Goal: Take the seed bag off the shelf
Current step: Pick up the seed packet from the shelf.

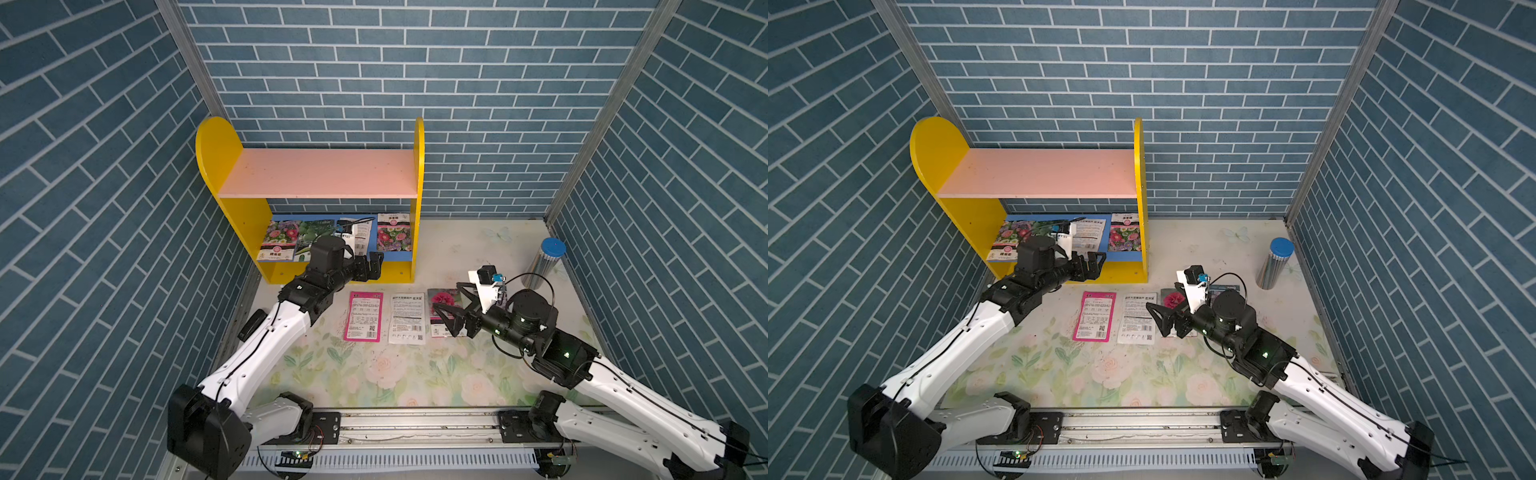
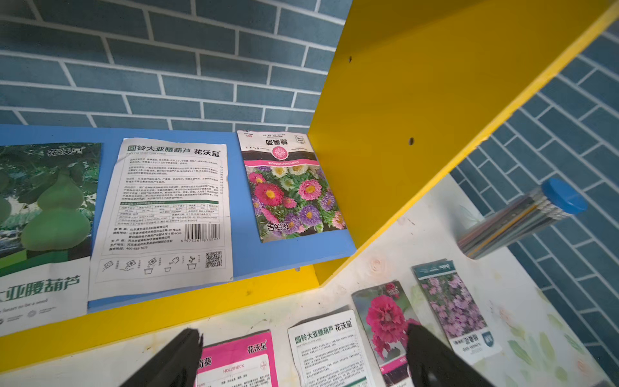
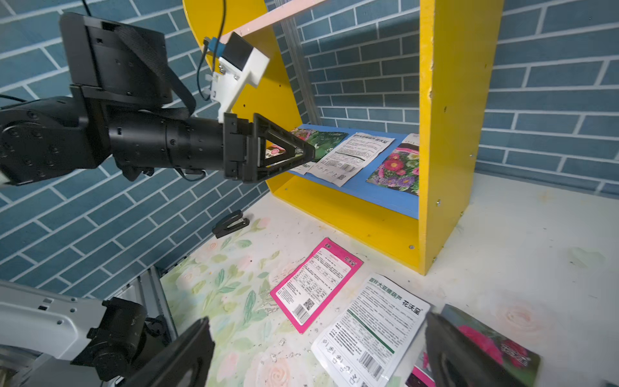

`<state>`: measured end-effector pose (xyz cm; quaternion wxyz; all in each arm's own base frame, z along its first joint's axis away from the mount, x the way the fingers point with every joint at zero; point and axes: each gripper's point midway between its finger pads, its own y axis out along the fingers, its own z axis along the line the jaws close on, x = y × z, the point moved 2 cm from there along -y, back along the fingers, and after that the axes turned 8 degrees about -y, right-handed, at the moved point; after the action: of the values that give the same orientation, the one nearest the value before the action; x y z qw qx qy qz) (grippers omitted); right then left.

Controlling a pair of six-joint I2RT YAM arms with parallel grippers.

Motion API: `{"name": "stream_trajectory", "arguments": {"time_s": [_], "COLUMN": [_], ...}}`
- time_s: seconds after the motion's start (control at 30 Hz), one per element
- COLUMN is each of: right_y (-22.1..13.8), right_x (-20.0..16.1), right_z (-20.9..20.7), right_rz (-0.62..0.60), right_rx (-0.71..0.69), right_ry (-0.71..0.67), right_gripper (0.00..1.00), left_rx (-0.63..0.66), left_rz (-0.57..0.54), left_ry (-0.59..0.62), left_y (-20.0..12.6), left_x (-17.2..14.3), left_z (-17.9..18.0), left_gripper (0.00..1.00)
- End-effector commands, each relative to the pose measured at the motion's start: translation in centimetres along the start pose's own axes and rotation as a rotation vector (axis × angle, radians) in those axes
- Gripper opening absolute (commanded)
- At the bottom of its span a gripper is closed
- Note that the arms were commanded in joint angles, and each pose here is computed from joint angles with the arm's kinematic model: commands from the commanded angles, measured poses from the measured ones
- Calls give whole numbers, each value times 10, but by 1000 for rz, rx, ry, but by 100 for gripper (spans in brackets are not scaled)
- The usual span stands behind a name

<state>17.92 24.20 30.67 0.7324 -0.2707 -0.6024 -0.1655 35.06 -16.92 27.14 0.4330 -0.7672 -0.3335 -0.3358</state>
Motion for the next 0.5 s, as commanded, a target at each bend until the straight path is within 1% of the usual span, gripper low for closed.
{"name": "stream_trajectory", "arguments": {"time_s": [0.0, 0.07, 0.17, 0.3, 0.47], "right_y": [-12, -17, -23, -32, -39], "right_x": [9, 12, 18, 19, 16], "right_z": [-9, -9, -9, -11, -16], "right_rz": [11, 9, -3, -13, -11], "right_rx": [-68, -72, -80, -95, -124], "right_ry": [-60, -67, -72, -73, -74], "right_gripper": [100, 100, 100, 100, 100], "left_rx": [36, 55, 67, 118, 128], "left_rz": [-87, -75, -94, -147, -154], "left_ry": [17, 31, 33, 36, 68], "left_y": [20, 39, 62, 82, 110], "left_x": [15, 11, 10, 20, 31], "left_z": [-12, -15, -19, -17, -24], "left_gripper": [99, 99, 98, 96, 94]}}
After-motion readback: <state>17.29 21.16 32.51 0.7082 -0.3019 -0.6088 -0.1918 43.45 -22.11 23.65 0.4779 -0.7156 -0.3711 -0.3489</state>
